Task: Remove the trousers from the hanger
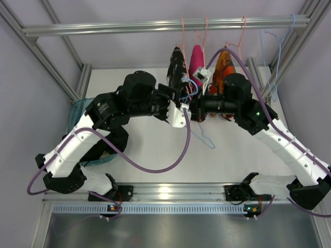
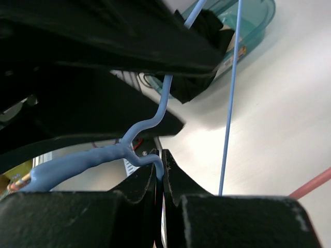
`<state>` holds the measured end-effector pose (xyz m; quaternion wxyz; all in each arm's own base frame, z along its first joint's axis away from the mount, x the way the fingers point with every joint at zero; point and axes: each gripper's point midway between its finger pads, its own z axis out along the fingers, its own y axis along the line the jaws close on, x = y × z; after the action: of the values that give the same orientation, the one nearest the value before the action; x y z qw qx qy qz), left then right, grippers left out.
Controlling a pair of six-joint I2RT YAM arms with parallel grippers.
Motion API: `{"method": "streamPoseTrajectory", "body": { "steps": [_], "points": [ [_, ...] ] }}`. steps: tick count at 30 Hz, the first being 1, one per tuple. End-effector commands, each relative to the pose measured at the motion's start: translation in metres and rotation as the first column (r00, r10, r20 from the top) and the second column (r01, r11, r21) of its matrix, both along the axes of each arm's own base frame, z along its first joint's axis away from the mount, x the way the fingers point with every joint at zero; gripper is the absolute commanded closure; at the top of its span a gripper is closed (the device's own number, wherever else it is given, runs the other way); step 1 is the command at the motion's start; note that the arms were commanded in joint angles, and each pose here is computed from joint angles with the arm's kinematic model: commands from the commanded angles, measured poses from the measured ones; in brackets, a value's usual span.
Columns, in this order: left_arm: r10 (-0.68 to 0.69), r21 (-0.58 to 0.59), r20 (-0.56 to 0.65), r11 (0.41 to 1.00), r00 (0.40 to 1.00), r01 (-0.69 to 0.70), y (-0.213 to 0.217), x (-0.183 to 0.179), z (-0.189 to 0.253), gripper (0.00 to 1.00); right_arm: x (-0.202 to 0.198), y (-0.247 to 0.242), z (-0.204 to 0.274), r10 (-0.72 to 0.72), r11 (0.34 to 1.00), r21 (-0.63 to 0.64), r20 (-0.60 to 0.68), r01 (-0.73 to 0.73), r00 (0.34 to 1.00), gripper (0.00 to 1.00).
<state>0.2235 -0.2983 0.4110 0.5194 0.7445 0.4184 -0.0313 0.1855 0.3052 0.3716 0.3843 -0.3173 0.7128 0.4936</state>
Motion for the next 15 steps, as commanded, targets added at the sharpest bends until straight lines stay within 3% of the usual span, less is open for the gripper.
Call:
{"method": "streamPoseTrajectory", "body": {
  "steps": [1, 6, 10, 11, 12, 13, 15],
  "points": [
    [0.041, 0.036, 0.087, 0.998, 0.995, -0.044, 0.012, 0.012, -0.001, 0.4, -0.024, -0.003, 0.023, 0.077, 0.996, 0.046, 0.087, -0.082, 0.993, 1.0],
    [0.055, 0.054, 0.106, 0.997, 0.993, -0.061, 0.017, 0.014, -0.004, 0.48, -0.029, -0.004, 0.017, 0.096, 0.994, 0.039, 0.073, -0.099, 0.993, 1.0],
    [0.089, -0.04, 0.046, 0.995, 0.995, -0.087, 0.01, 0.012, 0.009, 0.83, -0.031, -0.003, 0.019, 0.105, 0.993, 0.049, 0.08, -0.11, 0.991, 1.0],
    [0.108, -0.075, 0.031, 0.992, 0.994, -0.105, 0.009, 0.013, 0.013, 1.0, -0.03, -0.003, 0.019, 0.106, 0.993, 0.047, 0.085, -0.111, 0.991, 0.96],
    [0.127, -0.124, 0.027, 0.985, 0.992, -0.122, 0.009, 0.014, 0.019, 1.0, -0.03, -0.004, 0.022, 0.098, 0.993, 0.051, 0.097, -0.103, 0.99, 0.89],
    [0.142, -0.147, -0.013, 0.979, 0.99, -0.142, 0.01, 0.012, 0.018, 1.0, -0.029, -0.005, 0.023, 0.092, 0.994, 0.05, 0.102, -0.098, 0.991, 0.7],
    [0.152, -0.18, -0.043, 0.971, 0.987, -0.157, 0.014, 0.007, 0.016, 1.0, -0.03, -0.008, 0.026, 0.08, 0.995, 0.053, 0.109, -0.086, 0.991, 0.51]
  ]
}}
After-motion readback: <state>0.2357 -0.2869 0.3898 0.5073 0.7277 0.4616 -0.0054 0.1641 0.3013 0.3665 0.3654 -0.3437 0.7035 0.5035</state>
